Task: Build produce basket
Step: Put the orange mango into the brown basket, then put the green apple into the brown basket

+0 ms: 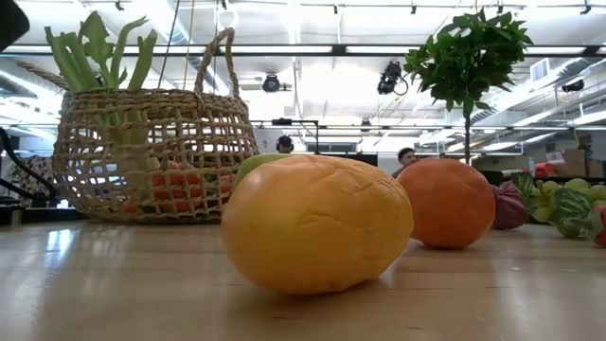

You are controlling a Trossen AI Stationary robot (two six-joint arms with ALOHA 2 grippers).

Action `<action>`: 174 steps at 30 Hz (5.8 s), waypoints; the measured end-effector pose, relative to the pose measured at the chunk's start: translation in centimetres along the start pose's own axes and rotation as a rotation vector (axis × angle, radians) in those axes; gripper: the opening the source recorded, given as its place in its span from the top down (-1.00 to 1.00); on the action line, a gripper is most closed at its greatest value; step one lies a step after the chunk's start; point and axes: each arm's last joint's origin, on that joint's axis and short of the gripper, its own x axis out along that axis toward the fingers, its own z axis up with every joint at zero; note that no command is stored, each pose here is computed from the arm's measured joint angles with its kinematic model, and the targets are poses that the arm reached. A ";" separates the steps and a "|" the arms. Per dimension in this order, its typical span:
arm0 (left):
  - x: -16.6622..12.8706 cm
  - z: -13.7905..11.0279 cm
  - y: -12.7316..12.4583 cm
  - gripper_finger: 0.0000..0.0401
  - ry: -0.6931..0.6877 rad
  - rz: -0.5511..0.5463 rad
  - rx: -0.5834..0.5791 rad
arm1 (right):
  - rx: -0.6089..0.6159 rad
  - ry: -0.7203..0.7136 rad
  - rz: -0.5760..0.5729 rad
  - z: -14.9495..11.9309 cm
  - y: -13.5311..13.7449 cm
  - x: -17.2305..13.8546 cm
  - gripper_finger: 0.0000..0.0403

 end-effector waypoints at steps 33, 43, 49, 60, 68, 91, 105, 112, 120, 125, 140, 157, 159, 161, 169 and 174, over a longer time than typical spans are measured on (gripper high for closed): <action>-21.1 9.9 2.9 -0.26 -0.326 -0.312 0.315 | -0.031 -0.010 -0.085 0.1 -0.9 0.0 -0.73; -29.9 14.4 9.2 -0.28 -0.755 -0.366 0.437 | 0.167 -0.161 -0.190 3.7 -2.4 1.3 -0.73; -31.8 16.7 12.6 -0.29 -0.842 -0.208 0.494 | 0.238 -0.114 -0.236 7.5 -4.0 2.9 -0.73; -32.8 20.4 15.6 -0.41 -0.937 0.109 0.429 | 0.367 -0.090 -0.208 11.7 -5.6 4.5 -0.73; -32.4 22.9 14.7 -0.57 -0.846 0.162 0.551 | 0.436 -0.089 -0.145 13.6 -5.9 5.2 -0.73; -42.6 14.5 13.2 -0.41 -0.939 -0.693 0.597 | 0.363 -0.164 0.070 16.8 -5.7 9.9 -0.73; -38.2 9.8 5.6 -0.12 -0.748 -0.837 0.701 | 0.247 0.041 0.098 14.6 -6.6 13.9 -0.73; -36.6 8.8 3.6 -0.02 -0.698 -0.837 0.704 | 0.271 -0.022 0.176 14.5 -6.1 15.2 -0.73; -37.0 8.3 4.0 0.01 -0.713 -0.863 0.753 | 0.343 -0.070 0.172 14.2 -6.7 16.7 -0.73; -38.2 8.2 4.9 0.02 -0.752 -0.893 0.797 | 0.356 -0.049 0.188 13.8 -7.4 18.2 -0.73; -37.7 8.5 5.6 0.04 -0.813 -0.741 0.975 | 0.406 -0.025 0.218 12.4 -7.9 19.8 -0.73; -32.1 8.6 1.8 0.07 -0.680 -0.495 0.954 | 0.388 -0.017 0.228 12.1 -8.0 20.1 -0.73; -31.7 8.6 1.5 0.07 -0.656 -0.489 0.955 | 0.367 -0.042 0.256 12.4 -7.9 20.2 -0.73; -31.4 8.5 1.3 0.07 -0.636 -0.489 0.962 | 0.363 -0.065 0.278 12.7 -7.7 20.2 -0.73; -30.5 8.8 2.6 0.11 -0.569 -0.317 0.990 | 0.377 -0.076 0.277 12.9 -7.7 20.1 -0.73; -29.8 9.3 4.6 0.12 -0.498 -0.105 0.963 | 0.383 -0.093 0.298 13.3 -7.7 19.5 -0.73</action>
